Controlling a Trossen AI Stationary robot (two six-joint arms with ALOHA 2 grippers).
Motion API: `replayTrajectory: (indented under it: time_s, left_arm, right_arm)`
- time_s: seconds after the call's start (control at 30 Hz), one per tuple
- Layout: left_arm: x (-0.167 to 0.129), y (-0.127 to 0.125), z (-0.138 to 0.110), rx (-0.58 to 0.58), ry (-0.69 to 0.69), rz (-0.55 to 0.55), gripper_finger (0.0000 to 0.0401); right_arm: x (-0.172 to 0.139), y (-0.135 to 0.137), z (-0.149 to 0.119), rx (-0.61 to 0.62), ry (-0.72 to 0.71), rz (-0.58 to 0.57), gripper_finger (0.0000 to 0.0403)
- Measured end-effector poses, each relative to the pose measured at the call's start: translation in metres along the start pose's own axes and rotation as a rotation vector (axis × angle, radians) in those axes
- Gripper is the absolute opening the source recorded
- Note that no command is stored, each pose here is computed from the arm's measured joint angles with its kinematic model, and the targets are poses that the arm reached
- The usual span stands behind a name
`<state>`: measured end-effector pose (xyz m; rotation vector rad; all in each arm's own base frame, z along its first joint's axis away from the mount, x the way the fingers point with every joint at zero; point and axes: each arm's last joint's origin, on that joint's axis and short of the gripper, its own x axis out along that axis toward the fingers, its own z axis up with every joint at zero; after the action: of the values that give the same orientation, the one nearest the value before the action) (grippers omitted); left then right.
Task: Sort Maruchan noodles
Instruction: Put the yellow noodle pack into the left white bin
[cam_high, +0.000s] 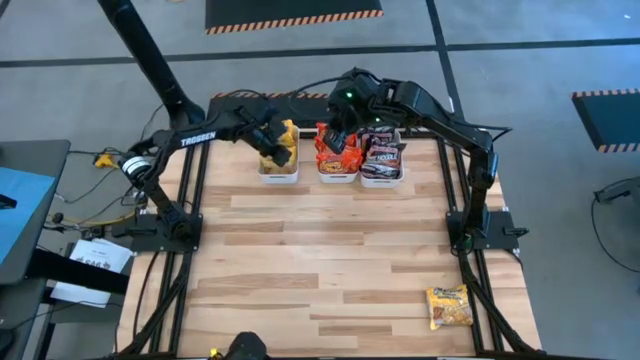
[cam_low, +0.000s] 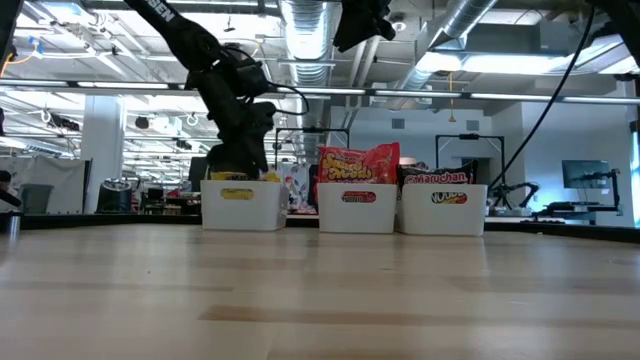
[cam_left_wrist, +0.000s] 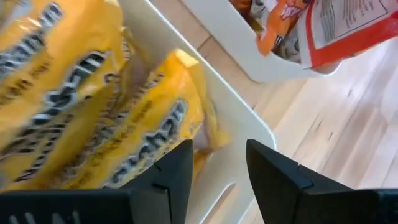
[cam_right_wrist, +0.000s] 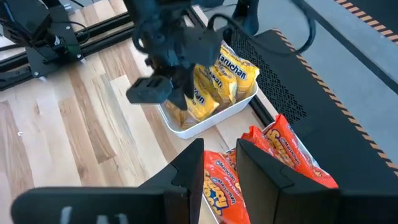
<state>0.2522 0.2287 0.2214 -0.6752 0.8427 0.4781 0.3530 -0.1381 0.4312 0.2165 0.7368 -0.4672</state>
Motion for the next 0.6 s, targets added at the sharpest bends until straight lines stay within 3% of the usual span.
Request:
replayTrajectory:
  time_s: [0.3,0.6]
  left_arm:
    - [-0.028,-0.011,0.015,0.087,0.096,0.028,0.0137]
    - [-0.083,-0.043,0.030,0.192,0.013,-0.073,0.0137]
  right_arm:
    - [-0.001,0.005,-0.013,0.034,0.126,0.007,0.0117]
    - [-0.010,0.030,-0.038,0.100,0.368,0.063,0.0117]
